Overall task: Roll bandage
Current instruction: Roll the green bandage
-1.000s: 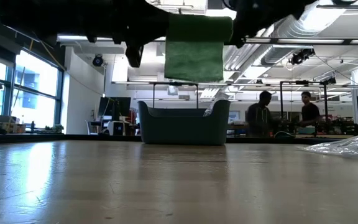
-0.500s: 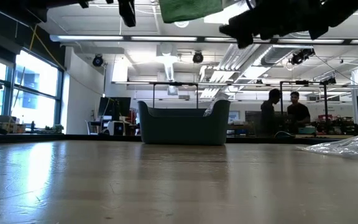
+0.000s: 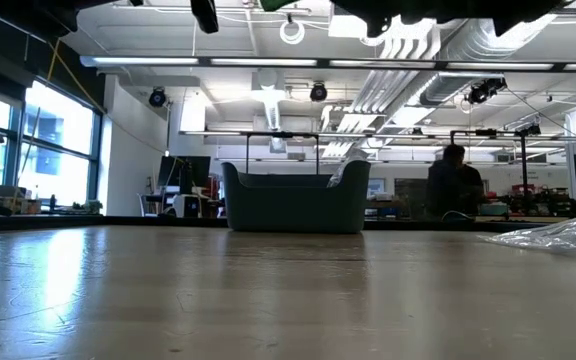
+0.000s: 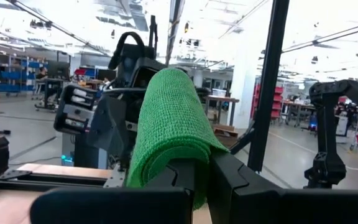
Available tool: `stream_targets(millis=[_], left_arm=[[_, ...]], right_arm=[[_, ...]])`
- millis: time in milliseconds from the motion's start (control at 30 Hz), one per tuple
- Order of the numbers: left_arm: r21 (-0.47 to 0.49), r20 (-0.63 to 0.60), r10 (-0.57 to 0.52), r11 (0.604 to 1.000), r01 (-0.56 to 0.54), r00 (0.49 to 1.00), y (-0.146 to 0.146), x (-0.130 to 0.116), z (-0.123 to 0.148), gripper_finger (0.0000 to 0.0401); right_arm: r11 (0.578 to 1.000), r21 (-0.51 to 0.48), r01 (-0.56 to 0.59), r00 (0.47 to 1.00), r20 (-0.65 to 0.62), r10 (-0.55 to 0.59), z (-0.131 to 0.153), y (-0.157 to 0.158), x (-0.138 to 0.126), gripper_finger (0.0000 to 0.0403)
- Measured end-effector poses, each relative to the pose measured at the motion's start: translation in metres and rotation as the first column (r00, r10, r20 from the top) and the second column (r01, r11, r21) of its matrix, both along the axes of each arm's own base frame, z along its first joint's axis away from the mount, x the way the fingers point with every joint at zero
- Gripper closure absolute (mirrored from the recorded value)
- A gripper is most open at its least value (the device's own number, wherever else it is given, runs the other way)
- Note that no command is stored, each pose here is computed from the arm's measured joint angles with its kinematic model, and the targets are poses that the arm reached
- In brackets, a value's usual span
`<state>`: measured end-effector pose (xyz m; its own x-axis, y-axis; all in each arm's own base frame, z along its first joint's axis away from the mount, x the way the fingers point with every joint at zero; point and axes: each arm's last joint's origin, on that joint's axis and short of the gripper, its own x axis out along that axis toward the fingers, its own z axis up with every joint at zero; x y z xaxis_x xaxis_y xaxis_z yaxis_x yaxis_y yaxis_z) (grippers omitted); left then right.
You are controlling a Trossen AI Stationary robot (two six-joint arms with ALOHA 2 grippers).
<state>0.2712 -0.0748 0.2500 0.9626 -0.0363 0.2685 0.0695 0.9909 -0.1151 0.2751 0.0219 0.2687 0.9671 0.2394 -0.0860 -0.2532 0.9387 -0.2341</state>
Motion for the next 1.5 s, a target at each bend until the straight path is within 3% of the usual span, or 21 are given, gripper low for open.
stream_targets(millis=[167,300,500,700,933,1067,1233,1500], left_arm=[[0.001,-0.001,-0.002,1.0,0.002,1.0,0.0,0.0,0.0,0.0391],[0.003,-0.006,-0.004,1.0,0.004,1.0,-0.001,0.0,-0.001,0.0391],[0.005,-0.011,-0.004,1.0,0.005,1.0,-0.001,0.0,-0.001,0.0391],[0.007,-0.012,-0.01,1.0,0.01,1.0,-0.001,0.0,-0.001,0.0391],[0.015,-0.007,-0.045,0.999,0.045,0.999,-0.002,0.0,-0.001,0.0391],[0.025,0.007,-0.094,0.995,0.094,0.996,-0.005,-0.001,0.0,0.0391],[0.069,0.049,-0.156,0.986,0.153,0.987,-0.011,-0.004,0.004,0.0391],[0.128,0.169,-0.157,0.982,0.136,0.973,-0.025,-0.015,0.016,0.0391]], right_arm=[[0.992,-0.044,0.121,0.984,-0.123,-0.125,0.014,-0.002,-0.007,0.0235],[0.994,-0.003,0.112,0.974,-0.2,-0.11,0.022,0.001,-0.011,0.0235],[1.0,-0.005,0.019,0.988,-0.153,-0.02,0.035,0.017,-0.011,0.0235],[0.994,0.047,0.1,0.991,-0.095,-0.095,0.044,0.021,-0.01,0.0235],[0.991,-0.017,0.136,0.988,-0.064,-0.137,0.03,0.025,0.01,0.0238],[0.992,-0.045,0.12,0.992,-0.017,-0.121,0.024,0.03,0.02,0.0277],[0.989,-0.067,0.132,0.991,-0.013,-0.134,0.02,0.03,0.025,0.0385],[0.994,-0.074,0.078,0.996,-0.027,-0.08,0.019,0.038,0.023,0.04]])
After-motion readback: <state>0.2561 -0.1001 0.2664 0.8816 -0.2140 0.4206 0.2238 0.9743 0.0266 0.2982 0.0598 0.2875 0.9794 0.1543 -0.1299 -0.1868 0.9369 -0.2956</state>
